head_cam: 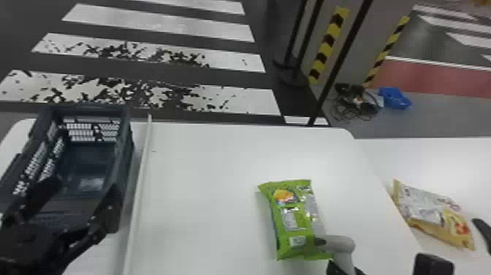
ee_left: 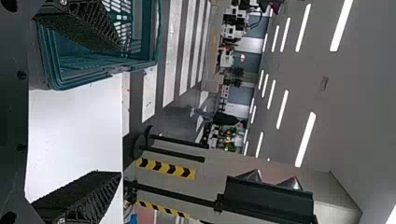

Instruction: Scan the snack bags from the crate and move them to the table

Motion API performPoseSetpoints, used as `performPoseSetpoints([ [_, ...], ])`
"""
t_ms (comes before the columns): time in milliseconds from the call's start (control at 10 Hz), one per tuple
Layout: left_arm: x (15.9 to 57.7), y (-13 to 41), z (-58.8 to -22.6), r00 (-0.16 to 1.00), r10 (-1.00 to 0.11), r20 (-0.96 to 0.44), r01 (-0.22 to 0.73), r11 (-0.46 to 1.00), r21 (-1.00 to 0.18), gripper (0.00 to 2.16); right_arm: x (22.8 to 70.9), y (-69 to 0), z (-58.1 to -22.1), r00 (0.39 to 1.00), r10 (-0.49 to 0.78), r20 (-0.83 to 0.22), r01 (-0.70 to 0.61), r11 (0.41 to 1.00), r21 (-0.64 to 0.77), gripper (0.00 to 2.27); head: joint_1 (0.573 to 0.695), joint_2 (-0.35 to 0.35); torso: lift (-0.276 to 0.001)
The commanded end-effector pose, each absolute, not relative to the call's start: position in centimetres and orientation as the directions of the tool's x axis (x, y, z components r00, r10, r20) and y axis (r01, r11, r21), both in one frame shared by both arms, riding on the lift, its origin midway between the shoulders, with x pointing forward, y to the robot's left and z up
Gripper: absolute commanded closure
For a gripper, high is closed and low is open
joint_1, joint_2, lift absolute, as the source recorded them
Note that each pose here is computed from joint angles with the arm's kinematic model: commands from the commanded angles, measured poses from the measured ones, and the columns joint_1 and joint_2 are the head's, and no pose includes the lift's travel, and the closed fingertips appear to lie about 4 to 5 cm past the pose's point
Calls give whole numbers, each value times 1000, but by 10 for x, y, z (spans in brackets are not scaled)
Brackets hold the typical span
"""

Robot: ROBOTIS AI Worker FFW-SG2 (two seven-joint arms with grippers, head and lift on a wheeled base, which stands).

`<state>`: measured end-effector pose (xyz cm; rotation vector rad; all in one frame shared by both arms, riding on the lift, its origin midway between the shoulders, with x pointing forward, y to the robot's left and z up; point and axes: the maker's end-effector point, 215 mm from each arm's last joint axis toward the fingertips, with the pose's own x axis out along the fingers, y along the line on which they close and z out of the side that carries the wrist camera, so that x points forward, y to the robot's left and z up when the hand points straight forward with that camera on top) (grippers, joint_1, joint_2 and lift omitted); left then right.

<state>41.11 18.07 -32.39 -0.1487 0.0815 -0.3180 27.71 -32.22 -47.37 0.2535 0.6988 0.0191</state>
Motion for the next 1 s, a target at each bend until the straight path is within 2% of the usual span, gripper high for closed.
performPoseSetpoints([
  [0, 411, 181, -323, 947, -317, -54, 305, 939, -157, 36, 276, -323, -478, 766, 100, -635, 70, 969, 237, 2243, 695, -236, -95],
  [500, 410, 180, -324, 947, -316, -57, 304, 940, -156, 36, 282, -326, -471, 782, 100, -616, 60, 971, 233, 2243, 695, -239, -95],
  [900, 407, 175, -321, 944, -327, -53, 316, 936, -154, 36, 333, -368, -445, 832, 30, -554, 86, 980, 181, 2243, 695, -265, -95],
])
